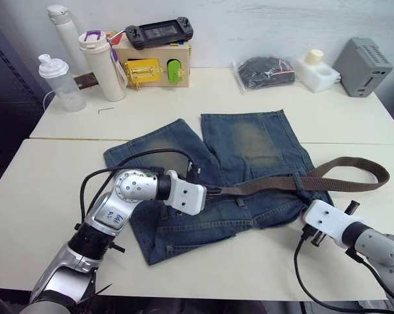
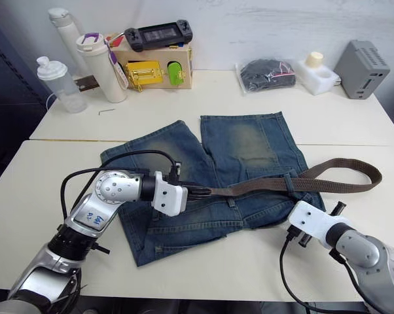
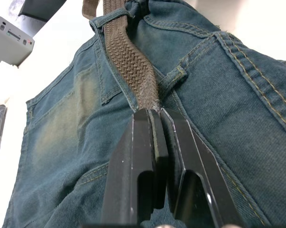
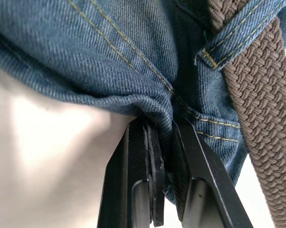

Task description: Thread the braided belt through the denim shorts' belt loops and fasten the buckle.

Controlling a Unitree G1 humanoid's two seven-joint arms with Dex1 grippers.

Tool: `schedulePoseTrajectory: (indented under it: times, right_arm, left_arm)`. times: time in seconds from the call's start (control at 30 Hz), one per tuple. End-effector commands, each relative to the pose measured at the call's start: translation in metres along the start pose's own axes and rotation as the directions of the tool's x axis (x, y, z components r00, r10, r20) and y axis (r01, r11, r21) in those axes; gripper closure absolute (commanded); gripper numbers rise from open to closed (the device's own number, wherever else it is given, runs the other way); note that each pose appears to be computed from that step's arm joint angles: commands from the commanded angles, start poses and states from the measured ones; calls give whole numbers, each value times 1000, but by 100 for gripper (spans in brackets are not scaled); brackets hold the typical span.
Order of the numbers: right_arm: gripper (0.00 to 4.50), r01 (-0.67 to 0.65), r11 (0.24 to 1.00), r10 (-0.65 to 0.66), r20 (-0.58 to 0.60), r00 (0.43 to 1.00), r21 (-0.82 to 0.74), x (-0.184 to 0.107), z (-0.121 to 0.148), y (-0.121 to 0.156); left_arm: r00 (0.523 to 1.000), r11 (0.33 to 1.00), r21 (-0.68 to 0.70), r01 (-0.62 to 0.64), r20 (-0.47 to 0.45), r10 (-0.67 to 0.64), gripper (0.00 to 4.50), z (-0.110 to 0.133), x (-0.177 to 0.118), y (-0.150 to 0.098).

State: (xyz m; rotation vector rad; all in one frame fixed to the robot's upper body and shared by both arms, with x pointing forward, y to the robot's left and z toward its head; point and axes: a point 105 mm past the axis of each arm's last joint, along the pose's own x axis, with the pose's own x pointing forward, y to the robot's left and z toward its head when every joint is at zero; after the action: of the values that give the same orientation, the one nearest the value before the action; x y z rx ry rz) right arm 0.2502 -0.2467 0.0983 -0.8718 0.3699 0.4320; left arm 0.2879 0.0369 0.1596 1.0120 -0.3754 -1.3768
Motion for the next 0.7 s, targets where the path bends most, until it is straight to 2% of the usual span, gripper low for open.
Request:
schedulePoseTrajectory:
  times: [0.03, 0.1, 0.2, 0.27, 0.3, 0.33, 0.4, 0.47, 0.57, 0.6, 0.63, 0.7]
  right_arm:
    - [401, -77, 993, 75, 31, 997, 87, -11, 10, 5]
    - [319, -115, 987, 112, 32, 993, 113, -20, 9, 4]
    - [169, -119, 972, 99, 104, 990, 202, -42, 26, -27]
    - [84, -253, 925, 189, 236, 953, 284, -59, 52, -29]
    - [26, -327, 886, 227, 307, 924, 328, -66, 64, -29]
    - [6, -408, 839, 269, 377, 886, 360, -73, 76, -27]
    - [6, -586, 704, 377, 488, 787, 401, -84, 93, -11]
    - [6, -672, 582, 423, 535, 731, 458, -83, 100, 4]
    - [6, -702, 475, 425, 560, 712, 532, -79, 106, 12]
    - [6, -763, 321, 365, 670, 646, 561, -72, 124, 27]
    - [6, -773, 164, 286, 720, 632, 614, -64, 132, 34]
    - [6, -683, -97, 160, 689, 707, 724, -39, 133, 47]
  left_arm:
    - [999, 999, 32, -38, 30, 37, 450, 10, -1, 6]
    - [999, 999, 33, -41, 30, 40, 450, 10, -2, 6]
    - [996, 996, 35, -81, 35, 80, 450, 8, -7, 7]
    - [993, 992, 68, -109, 42, 106, 450, 8, -10, 6]
    - [991, 988, 84, -129, 49, 125, 450, 7, -11, 6]
    - [989, 984, 107, -145, 51, 140, 450, 6, -12, 6]
    - [988, 975, 163, -153, 50, 147, 450, 2, -15, 1]
    - [986, 968, 191, -165, 58, 157, 450, 0, -16, -1]
    - [982, 961, 207, -184, 73, 172, 450, 0, -16, -1]
    - [978, 956, 216, -200, 95, 184, 450, 3, -16, -2]
    - [975, 949, 231, -215, 109, 195, 450, 5, -16, -2]
    - [972, 940, 252, -228, 123, 202, 450, 6, -16, -3]
